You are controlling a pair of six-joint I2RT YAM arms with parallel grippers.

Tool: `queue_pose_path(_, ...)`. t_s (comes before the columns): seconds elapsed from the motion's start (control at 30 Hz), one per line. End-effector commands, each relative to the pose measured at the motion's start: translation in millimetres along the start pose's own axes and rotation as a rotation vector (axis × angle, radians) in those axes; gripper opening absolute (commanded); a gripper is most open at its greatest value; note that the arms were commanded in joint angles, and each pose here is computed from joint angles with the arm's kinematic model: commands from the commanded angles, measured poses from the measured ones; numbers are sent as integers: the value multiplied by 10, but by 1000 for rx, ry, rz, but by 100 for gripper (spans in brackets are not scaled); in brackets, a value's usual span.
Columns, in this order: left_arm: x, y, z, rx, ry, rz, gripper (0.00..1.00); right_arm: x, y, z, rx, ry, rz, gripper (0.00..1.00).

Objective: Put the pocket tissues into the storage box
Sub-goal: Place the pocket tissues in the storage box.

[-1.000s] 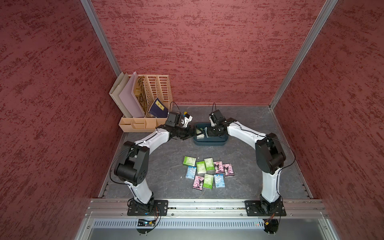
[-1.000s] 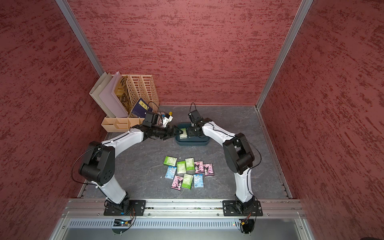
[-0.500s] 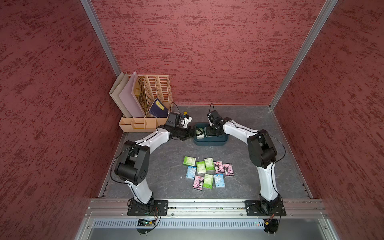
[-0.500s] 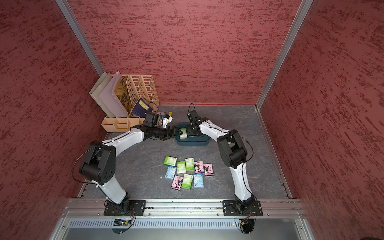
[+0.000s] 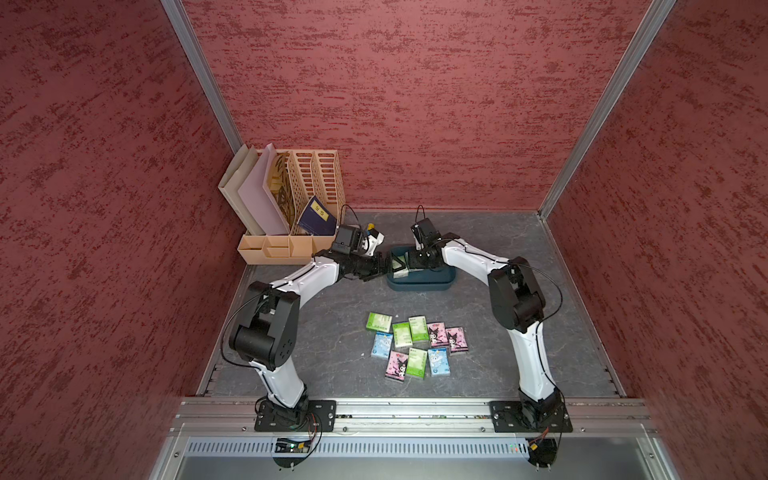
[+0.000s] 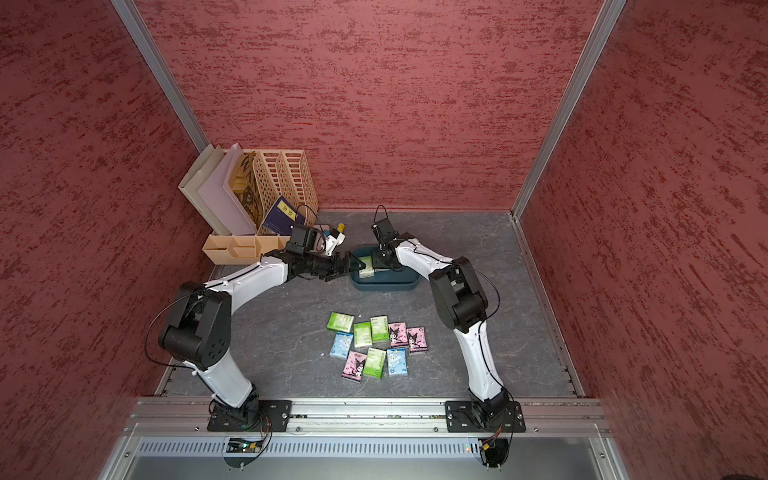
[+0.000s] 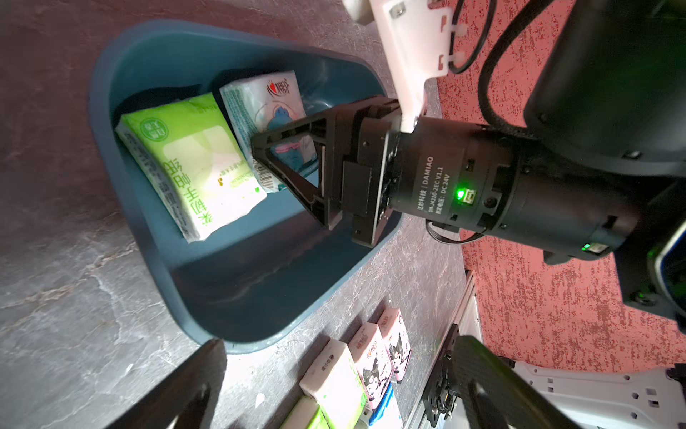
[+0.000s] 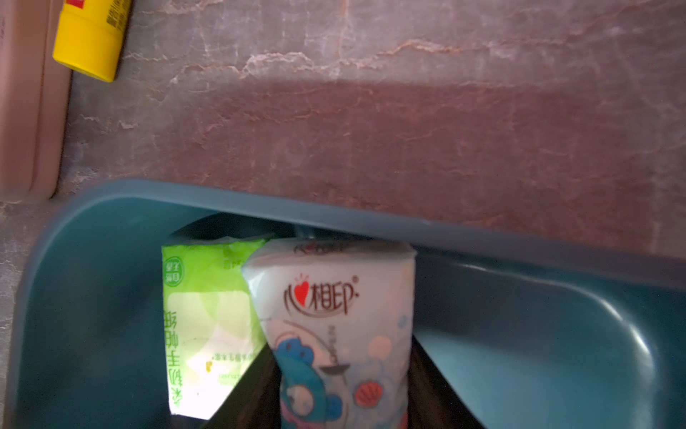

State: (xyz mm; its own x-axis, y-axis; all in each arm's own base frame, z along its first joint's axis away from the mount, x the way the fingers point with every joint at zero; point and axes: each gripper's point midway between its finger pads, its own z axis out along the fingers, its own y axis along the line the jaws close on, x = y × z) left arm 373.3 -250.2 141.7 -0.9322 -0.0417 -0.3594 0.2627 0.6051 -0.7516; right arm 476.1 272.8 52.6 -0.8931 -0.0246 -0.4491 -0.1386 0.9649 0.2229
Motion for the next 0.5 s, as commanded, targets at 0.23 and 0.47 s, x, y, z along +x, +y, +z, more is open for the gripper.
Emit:
queue_pose_path(0.23,-62,-32,-59,1,-20,21,100,-71,133,-16,-70,-6,41,58)
queue_pose_path(0.47,-67,51,-130,-22,-43,-6,100,-110,188,-123,-114,-23,63,62)
